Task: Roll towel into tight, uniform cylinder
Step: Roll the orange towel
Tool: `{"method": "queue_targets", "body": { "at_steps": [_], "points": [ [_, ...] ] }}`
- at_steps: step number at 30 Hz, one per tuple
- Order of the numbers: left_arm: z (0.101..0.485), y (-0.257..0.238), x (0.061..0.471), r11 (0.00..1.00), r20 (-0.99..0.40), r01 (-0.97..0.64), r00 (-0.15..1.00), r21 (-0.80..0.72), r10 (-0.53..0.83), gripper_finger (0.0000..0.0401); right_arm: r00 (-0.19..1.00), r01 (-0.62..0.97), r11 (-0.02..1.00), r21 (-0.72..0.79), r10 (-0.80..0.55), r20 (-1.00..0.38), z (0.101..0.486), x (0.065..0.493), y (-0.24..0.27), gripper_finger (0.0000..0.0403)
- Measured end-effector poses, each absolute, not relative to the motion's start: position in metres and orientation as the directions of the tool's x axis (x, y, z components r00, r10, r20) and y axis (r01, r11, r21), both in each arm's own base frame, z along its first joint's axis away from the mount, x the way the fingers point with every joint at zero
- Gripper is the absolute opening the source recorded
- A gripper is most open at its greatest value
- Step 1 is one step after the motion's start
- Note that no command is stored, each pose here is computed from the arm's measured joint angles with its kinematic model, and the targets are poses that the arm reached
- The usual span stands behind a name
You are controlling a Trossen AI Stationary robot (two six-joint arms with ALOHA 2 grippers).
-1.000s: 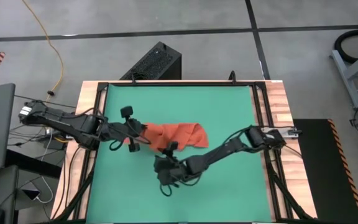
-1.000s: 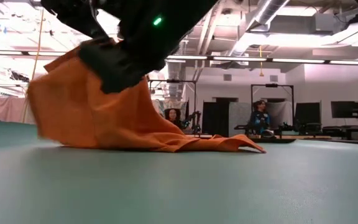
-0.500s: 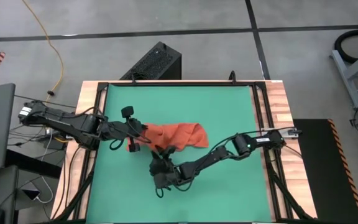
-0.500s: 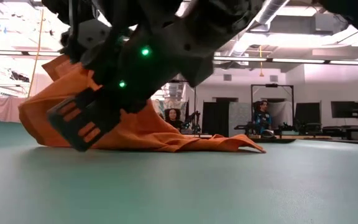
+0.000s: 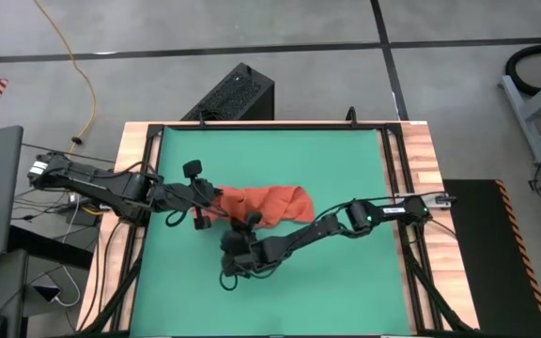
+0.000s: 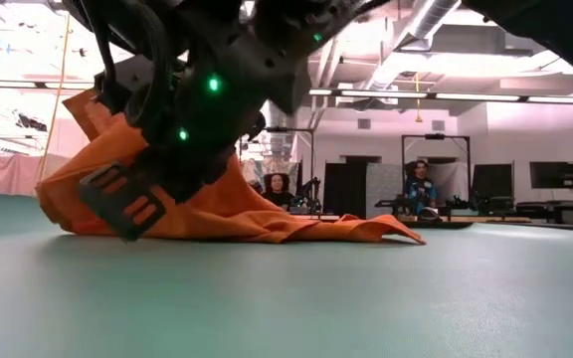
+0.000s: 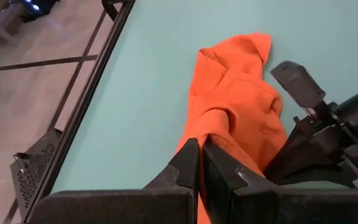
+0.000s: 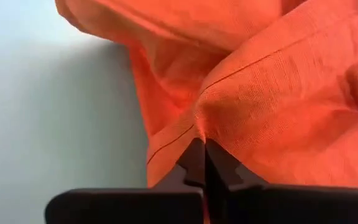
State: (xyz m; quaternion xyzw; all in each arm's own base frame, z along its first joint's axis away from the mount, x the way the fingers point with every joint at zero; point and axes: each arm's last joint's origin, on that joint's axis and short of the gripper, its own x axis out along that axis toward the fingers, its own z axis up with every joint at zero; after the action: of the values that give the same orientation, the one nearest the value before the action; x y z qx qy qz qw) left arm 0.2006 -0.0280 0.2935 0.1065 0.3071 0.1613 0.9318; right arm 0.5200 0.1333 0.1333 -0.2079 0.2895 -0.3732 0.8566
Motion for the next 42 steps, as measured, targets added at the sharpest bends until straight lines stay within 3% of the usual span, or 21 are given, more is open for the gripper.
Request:
{"method": "queue_targets", "body": {
  "at_steps": [5,12,19,25,37,42],
  "points": [
    [0.289,-0.027,0.197,0.915,-0.574,-0.216,0.723,0.341,0.385,0.0000,0.566,0.372,0.713,-0.594,-0.682,-0.463,0.172,0.509,0.163,0.0005],
    [0.288,-0.027,0.196,0.923,-0.594,-0.197,0.716,0.331,0.366,0.0000,0.438,0.311,0.783,-0.538,-0.621,-0.650,0.225,0.444,0.190,0.0002],
    [0.287,-0.034,0.198,0.982,-0.642,-0.061,0.749,0.180,0.164,0.0000,0.318,0.343,0.796,-0.499,-0.598,-0.735,0.266,0.393,0.198,0.0003],
    [0.285,-0.041,0.196,0.997,-0.678,0.043,0.735,0.069,0.015,0.0000,0.324,0.374,0.828,-0.418,-0.539,-0.778,0.293,0.386,0.183,0.0003],
    [0.279,-0.051,0.186,0.999,-0.742,0.038,0.670,0.036,0.001,0.0000,0.112,0.241,0.846,-0.475,-0.511,-0.852,0.269,0.415,0.099,0.0006],
    [0.275,-0.050,0.181,0.997,-0.774,-0.009,0.630,0.074,0.063,0.0000,0.070,0.219,0.841,-0.495,-0.519,-0.852,0.268,0.415,0.083,0.0044]
  ]
}}
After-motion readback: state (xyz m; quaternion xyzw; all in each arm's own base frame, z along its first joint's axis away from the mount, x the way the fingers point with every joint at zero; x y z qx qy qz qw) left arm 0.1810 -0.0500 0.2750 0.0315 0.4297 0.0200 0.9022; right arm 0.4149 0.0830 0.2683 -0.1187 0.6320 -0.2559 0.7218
